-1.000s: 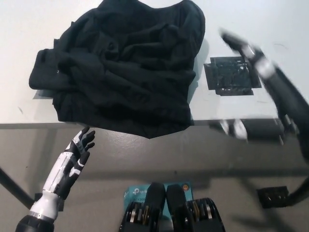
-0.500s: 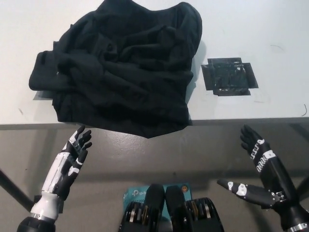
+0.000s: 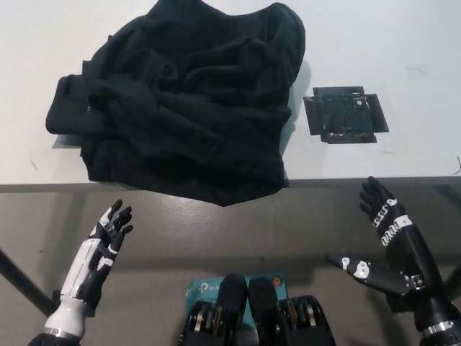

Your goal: The robot grabs the right edges of the black jacket on the table, and folds it in half

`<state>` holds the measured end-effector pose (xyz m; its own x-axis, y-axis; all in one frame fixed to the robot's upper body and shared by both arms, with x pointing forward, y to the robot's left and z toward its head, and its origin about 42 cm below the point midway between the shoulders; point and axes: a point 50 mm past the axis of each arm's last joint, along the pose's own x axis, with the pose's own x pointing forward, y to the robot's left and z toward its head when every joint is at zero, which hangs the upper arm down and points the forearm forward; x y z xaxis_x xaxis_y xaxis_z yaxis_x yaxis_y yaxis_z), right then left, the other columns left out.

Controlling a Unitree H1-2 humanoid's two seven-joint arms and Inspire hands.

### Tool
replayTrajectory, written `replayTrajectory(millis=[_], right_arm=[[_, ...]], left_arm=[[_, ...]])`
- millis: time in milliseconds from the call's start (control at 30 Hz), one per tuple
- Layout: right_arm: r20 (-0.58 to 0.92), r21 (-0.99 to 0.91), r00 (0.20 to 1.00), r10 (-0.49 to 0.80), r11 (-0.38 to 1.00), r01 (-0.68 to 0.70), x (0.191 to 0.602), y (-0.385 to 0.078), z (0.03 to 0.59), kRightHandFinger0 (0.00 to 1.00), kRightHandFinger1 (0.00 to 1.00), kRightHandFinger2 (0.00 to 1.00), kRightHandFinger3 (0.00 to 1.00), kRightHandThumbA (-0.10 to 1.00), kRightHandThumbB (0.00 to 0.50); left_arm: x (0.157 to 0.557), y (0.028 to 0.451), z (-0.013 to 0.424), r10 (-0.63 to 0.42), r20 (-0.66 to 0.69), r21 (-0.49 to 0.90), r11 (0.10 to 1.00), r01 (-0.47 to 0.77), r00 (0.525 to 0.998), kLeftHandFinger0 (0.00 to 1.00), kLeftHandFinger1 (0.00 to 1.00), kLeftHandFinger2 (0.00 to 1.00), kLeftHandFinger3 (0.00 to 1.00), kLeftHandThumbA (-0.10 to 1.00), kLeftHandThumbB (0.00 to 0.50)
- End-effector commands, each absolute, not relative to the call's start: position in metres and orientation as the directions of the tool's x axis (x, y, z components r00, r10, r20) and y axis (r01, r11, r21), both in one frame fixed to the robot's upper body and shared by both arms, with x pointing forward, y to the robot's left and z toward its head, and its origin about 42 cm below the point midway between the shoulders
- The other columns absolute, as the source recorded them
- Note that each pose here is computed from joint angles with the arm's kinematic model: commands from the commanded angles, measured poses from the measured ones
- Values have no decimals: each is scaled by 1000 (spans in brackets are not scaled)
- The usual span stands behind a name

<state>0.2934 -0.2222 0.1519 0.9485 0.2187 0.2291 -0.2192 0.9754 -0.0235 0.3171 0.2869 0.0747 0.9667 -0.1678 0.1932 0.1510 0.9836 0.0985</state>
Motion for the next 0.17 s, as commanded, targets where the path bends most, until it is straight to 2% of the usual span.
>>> replayTrajectory(millis=[0,133], right_arm=[[300,-100,926,231,972,-210,293,-219,162,1000,1000,1000,1000,1000,93],[298,-105,925,234,972,-212,293,-218,161,1000,1000,1000,1000,1000,91]], left_arm=[[320,294,86,-157,259,127,984,127,953,1000,1000,1000,1000,814,464],[319,294,86,-156,256,130,983,126,954,1000,1000,1000,1000,820,465]])
